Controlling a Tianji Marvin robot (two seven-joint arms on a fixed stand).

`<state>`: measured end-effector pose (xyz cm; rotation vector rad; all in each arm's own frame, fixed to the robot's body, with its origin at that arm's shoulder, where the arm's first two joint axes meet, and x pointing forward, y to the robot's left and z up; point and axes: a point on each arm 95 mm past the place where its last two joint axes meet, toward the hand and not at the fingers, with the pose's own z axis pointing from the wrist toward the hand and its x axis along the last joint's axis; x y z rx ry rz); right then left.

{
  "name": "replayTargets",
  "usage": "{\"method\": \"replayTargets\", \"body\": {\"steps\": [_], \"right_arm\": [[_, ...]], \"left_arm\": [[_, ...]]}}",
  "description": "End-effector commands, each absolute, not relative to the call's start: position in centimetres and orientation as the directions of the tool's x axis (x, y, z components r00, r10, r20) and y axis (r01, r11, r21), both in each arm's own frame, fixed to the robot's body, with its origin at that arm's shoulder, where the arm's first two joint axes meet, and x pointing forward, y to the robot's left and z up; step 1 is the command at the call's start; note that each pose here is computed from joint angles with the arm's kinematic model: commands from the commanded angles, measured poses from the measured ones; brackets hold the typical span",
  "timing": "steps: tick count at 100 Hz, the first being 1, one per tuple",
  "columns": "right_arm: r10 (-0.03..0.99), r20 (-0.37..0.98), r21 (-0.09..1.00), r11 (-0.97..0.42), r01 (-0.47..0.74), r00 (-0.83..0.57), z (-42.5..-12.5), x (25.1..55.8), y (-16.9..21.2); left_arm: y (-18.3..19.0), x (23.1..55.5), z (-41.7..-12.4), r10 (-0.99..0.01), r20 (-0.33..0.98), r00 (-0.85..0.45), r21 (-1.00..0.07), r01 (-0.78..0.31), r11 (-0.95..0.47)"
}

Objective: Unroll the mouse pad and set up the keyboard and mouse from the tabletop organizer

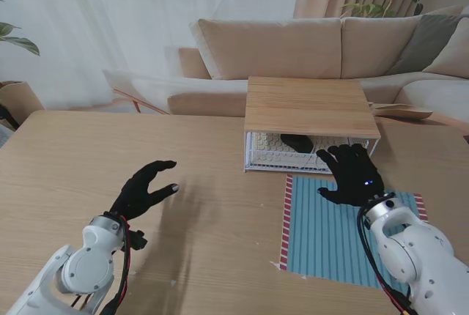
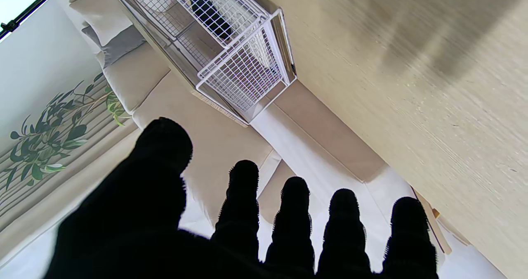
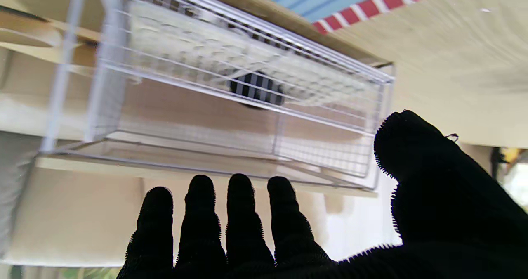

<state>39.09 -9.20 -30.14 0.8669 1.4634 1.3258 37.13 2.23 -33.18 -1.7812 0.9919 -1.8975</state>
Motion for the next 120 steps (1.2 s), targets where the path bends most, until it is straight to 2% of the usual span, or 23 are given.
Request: {"method": "replayTargets", "body": {"steps": [1,43,92,120], "right_arm": [[0.924,-0.176,0.983,0.148,-0.107,-0.34,-29.5,39.5,-7.1],[0.917,-0.102,0.995,0.098,-0.031,-0.386,-30.1,44.4,-2.2],[0.966,0.017,0.999,-0.006,0.046,-0.257,-32.1,47.8,-1.8],[0.973,0.025,0.997,-0.006,0.083,-0.23,-32.9,48.9,-1.8]], "left_arm": [[2.0,37.1,-33.2,-0.676,0.722,-0.147,-0.691,-0.213,-0.691],[2.6,37.5,-32.9,-0.68,0.718,-0.15,-0.695,-0.187,-0.694],[3.4,38.1,-32.9,-0.673,0.725,-0.143,-0.688,-0.169,-0.706],[3.3,38.1,-32.9,-0.663,0.736,-0.135,-0.676,-0.175,-0.716]]}}
